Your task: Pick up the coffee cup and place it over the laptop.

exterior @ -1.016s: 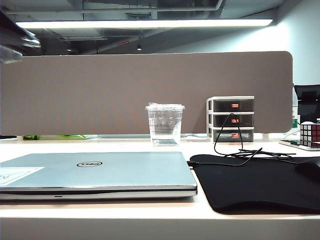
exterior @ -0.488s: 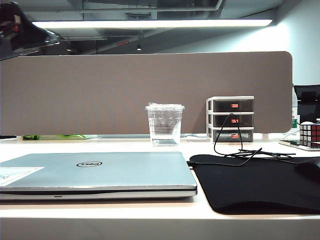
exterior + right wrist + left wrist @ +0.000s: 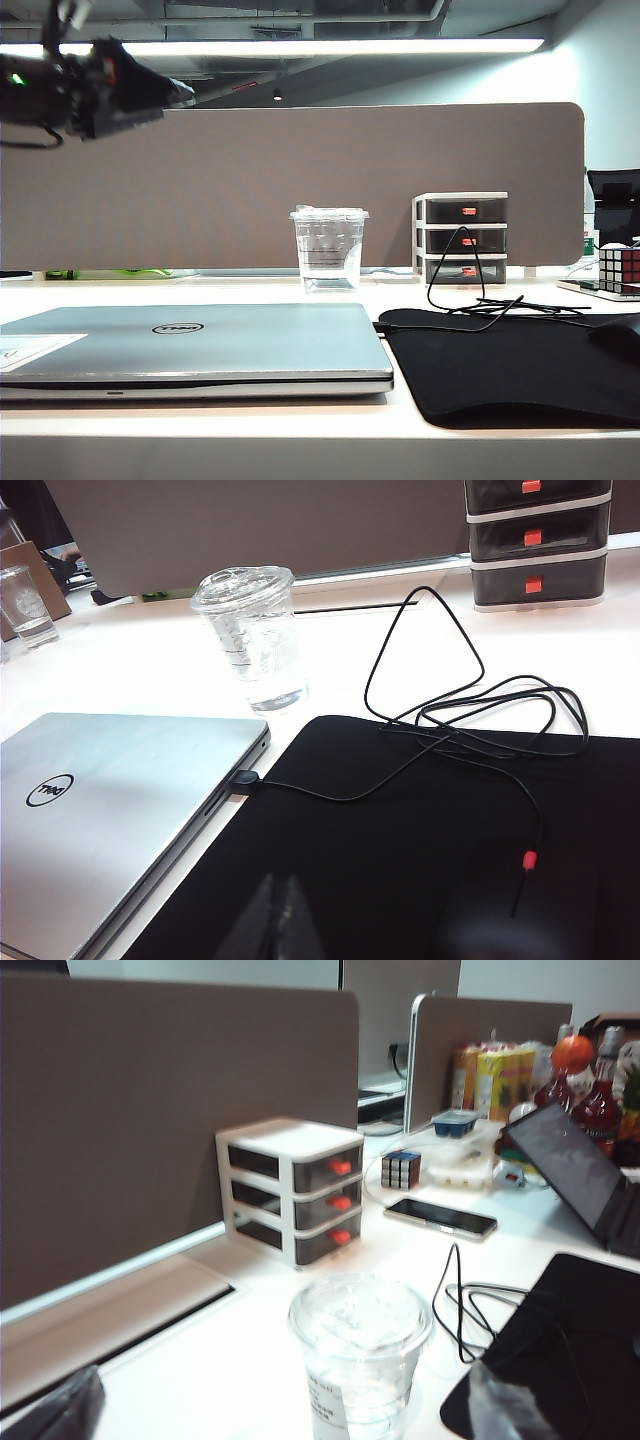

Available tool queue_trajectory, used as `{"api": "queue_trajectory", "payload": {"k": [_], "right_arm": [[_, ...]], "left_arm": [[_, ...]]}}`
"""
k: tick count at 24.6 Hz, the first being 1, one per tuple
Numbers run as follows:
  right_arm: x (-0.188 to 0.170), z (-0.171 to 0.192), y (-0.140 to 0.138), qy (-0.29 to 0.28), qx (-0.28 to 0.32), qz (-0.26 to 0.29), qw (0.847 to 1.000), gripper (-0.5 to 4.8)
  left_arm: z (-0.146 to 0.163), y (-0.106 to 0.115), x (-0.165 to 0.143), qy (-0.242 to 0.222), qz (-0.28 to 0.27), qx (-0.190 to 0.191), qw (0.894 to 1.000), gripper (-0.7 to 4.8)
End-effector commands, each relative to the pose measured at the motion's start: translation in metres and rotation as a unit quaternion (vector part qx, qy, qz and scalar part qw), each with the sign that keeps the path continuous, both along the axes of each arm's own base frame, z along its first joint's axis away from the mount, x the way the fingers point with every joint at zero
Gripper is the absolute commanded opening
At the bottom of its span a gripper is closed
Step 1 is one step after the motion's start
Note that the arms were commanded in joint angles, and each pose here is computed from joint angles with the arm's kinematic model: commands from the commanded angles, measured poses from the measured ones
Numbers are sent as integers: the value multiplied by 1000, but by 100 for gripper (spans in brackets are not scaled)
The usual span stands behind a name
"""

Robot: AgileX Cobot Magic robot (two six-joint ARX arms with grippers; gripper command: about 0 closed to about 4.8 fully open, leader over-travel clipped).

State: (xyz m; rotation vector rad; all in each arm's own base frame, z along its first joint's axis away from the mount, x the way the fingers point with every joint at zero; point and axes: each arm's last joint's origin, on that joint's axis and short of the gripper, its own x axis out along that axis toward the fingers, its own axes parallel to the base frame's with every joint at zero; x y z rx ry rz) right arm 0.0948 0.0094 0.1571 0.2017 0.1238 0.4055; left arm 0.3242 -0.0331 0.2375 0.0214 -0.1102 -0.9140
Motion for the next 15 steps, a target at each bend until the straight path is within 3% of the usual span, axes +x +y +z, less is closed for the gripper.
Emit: {"api": "queue_trajectory", "payload": {"k": [1, 8, 15], "right_arm": [[0, -1, 0, -1, 0, 2, 1000, -6], [0, -3, 1, 10, 1, 12, 1000, -6], [0, -5, 1, 21, 1, 13, 1000, -6]], "left_arm": [[-13, -3, 23, 21, -30, 6, 999, 479], [-53, -5, 74, 51, -50, 17, 997, 479], [-71, -16, 101, 64, -105, 25, 992, 479]]}}
